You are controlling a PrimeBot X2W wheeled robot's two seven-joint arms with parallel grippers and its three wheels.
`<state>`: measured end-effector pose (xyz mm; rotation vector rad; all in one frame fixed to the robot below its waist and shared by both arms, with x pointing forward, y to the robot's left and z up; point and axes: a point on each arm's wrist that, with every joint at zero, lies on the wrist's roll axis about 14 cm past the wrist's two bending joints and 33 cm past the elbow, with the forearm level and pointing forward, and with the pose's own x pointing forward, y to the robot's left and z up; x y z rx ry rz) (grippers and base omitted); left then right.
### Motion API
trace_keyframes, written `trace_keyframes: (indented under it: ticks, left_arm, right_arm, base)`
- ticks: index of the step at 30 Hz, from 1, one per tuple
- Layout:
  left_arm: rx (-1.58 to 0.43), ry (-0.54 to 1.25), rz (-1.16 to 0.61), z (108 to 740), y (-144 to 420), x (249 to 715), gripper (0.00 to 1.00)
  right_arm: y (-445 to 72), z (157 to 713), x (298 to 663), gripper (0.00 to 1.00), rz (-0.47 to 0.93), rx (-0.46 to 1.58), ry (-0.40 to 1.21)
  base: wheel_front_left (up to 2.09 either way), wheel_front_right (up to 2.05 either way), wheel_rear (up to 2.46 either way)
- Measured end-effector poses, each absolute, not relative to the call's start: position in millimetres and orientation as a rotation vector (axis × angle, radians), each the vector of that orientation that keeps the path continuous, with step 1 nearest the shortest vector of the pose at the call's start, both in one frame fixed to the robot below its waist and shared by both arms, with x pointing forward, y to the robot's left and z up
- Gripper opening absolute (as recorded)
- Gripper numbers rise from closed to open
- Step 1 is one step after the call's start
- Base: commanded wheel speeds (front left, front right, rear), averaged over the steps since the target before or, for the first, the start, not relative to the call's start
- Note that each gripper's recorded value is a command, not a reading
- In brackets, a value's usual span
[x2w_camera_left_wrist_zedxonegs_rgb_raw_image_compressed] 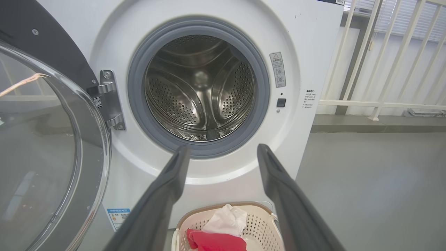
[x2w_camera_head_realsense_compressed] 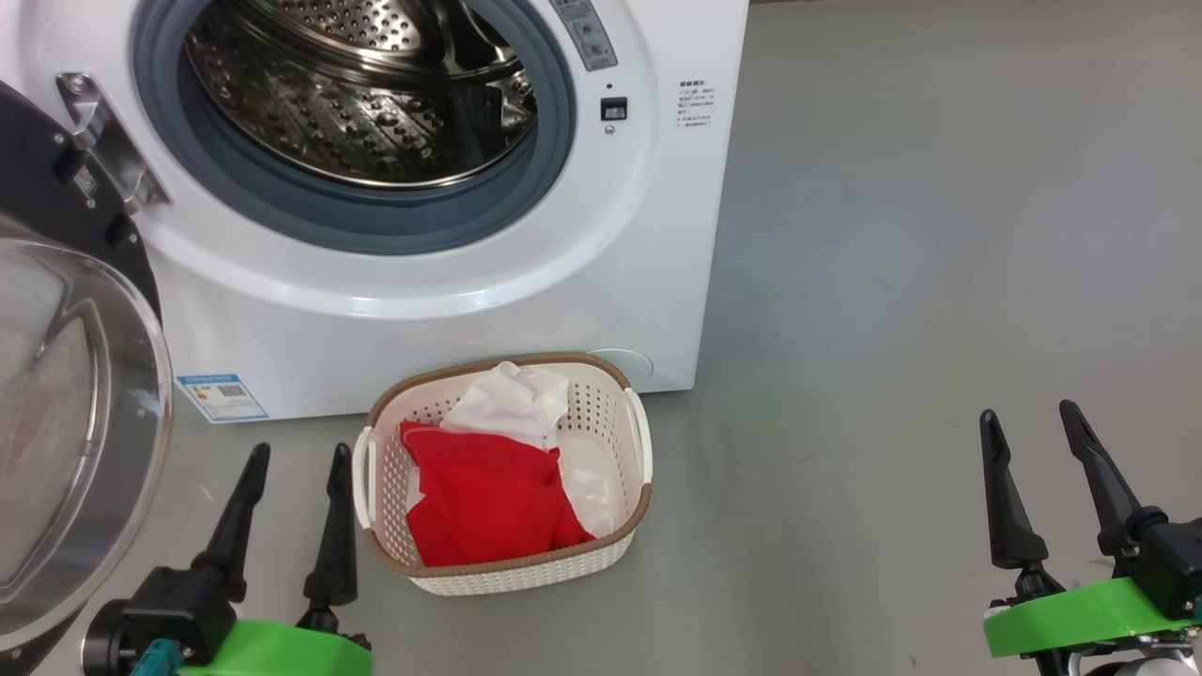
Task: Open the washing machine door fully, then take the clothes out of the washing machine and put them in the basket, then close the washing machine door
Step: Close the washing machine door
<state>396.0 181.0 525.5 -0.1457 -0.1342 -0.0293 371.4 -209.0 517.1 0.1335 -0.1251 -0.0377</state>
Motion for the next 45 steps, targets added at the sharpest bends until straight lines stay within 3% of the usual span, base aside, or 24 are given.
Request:
trace_keyframes:
  ticks: [20,45]
  left_arm:
    - [-0.137,-0.155,0.061,531,206,385,1.0]
    - [-0.086,-0.184,0.34,541,283,331,1.0]
  right_arm:
    - [-182,515,386,1.0,0.043,0.142,-0.116]
    - [-63,520,430,1.0,0.373,0.148,-0.128]
  base:
    - [0.0,0.0,0.0]
    - [0.0,0.0,0.0]
